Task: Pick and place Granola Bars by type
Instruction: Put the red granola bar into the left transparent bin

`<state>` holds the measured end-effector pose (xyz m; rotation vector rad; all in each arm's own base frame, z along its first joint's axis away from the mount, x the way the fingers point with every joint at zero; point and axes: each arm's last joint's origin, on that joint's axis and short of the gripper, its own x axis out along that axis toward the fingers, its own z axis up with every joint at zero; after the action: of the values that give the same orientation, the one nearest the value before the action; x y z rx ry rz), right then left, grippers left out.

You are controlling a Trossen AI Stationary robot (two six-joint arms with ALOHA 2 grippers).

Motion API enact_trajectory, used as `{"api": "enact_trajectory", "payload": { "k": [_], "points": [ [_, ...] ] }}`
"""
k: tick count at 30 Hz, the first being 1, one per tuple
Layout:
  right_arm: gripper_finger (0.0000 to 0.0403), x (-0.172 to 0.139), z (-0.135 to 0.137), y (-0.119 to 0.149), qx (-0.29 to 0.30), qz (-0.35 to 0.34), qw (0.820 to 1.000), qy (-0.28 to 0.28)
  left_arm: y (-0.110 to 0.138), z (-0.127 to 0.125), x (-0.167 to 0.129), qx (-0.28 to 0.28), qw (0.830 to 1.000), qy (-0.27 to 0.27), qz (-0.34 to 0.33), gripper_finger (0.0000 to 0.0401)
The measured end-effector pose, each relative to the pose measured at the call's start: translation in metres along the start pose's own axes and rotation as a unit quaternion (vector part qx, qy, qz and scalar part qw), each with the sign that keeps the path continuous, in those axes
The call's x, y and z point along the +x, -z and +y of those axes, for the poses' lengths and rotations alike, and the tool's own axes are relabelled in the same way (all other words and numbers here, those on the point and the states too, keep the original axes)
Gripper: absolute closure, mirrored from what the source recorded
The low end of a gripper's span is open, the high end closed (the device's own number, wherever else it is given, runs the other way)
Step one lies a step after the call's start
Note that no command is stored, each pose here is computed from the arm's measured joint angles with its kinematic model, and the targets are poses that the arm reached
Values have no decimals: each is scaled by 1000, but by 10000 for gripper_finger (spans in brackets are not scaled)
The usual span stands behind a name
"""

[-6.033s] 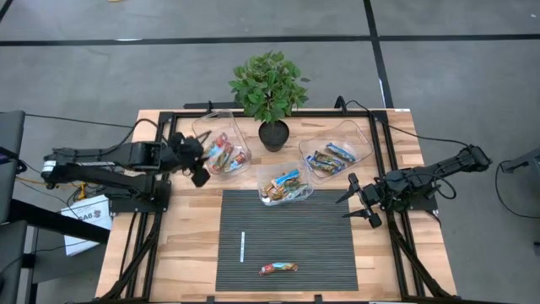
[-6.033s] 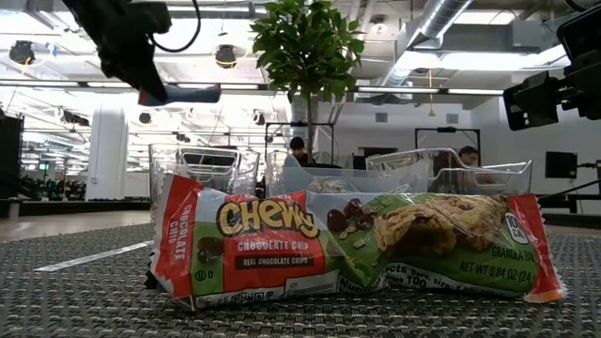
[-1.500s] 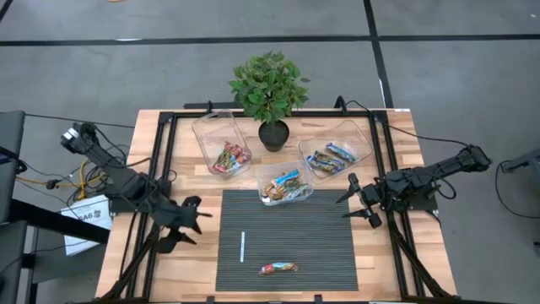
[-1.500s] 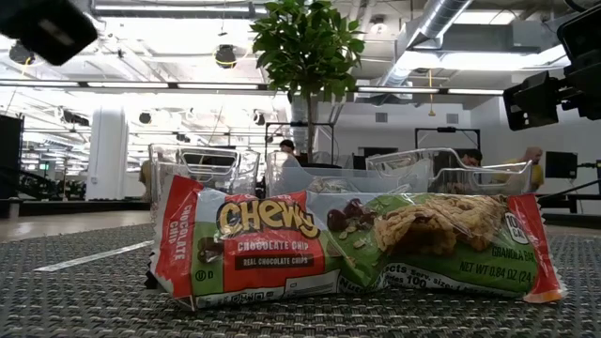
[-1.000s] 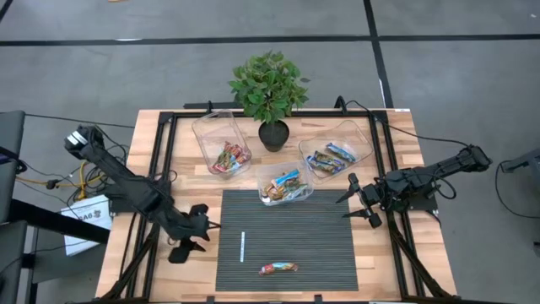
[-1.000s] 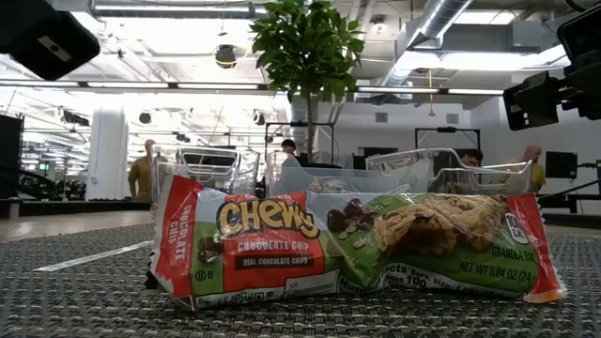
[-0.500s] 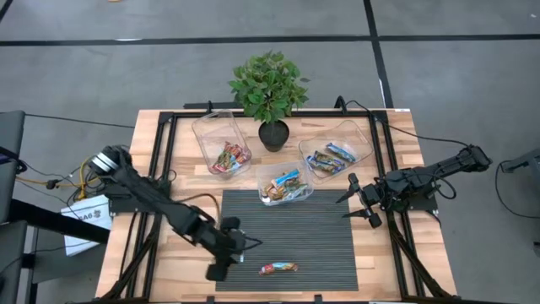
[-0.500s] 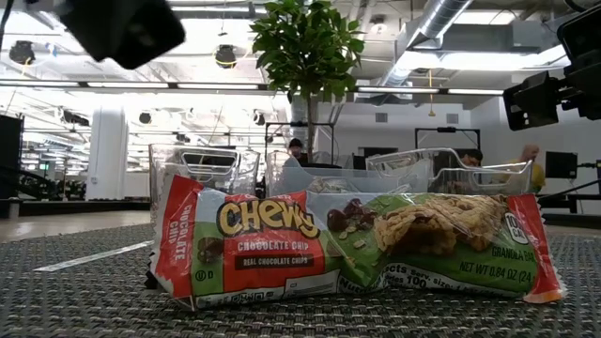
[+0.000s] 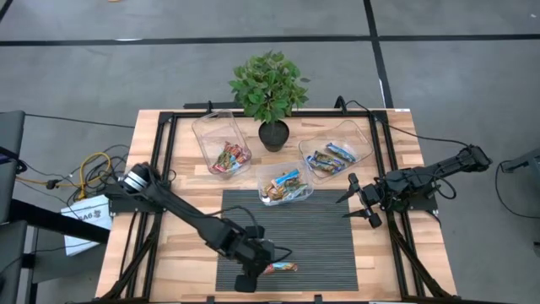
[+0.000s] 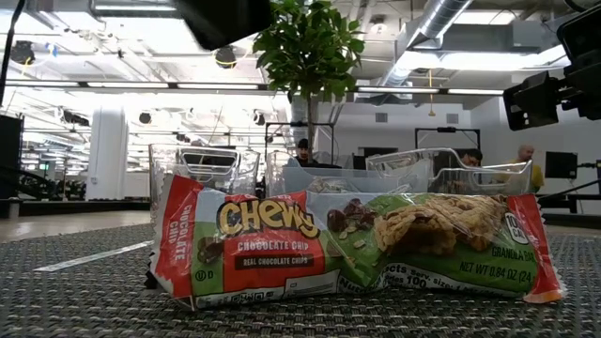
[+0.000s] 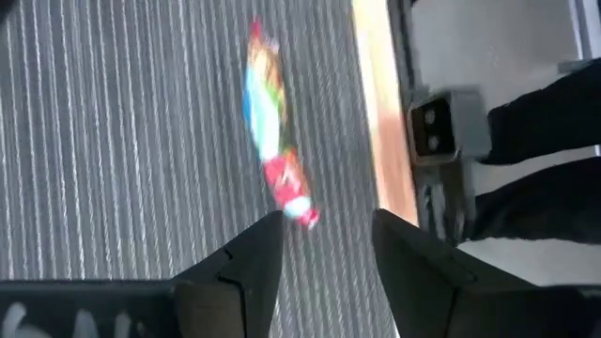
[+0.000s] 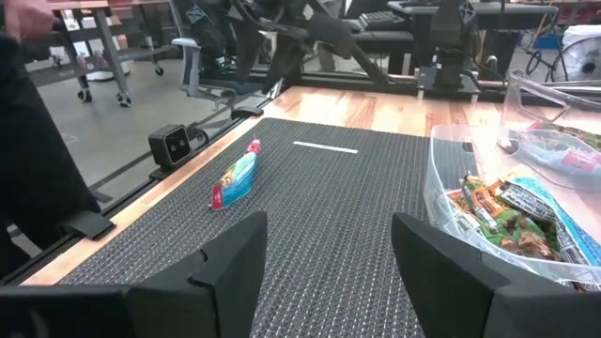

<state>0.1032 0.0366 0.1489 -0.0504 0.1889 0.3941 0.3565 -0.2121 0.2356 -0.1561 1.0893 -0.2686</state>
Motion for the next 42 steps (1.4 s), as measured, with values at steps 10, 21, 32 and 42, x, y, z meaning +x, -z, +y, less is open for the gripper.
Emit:
{"api": "enact_trajectory", "payload": {
  "k": [10, 21, 32, 42],
  "points": [
    [182, 0, 0, 0, 0, 0, 1000, 0, -18, 3, 4, -17, 999, -33, -5, 243],
    [182, 0, 0, 0, 0, 0, 1000, 0, -15, 12, 51, -31, 999, -21, 26, 232],
    [182, 0, 0, 0, 0, 0, 1000, 0, -16, 26, 72, -49, 998, -7, 42, 138],
    [182, 0, 0, 0, 0, 0, 1000, 0, -11, 28, 92, -51, 997, -4, 50, 111]
  ]
}}
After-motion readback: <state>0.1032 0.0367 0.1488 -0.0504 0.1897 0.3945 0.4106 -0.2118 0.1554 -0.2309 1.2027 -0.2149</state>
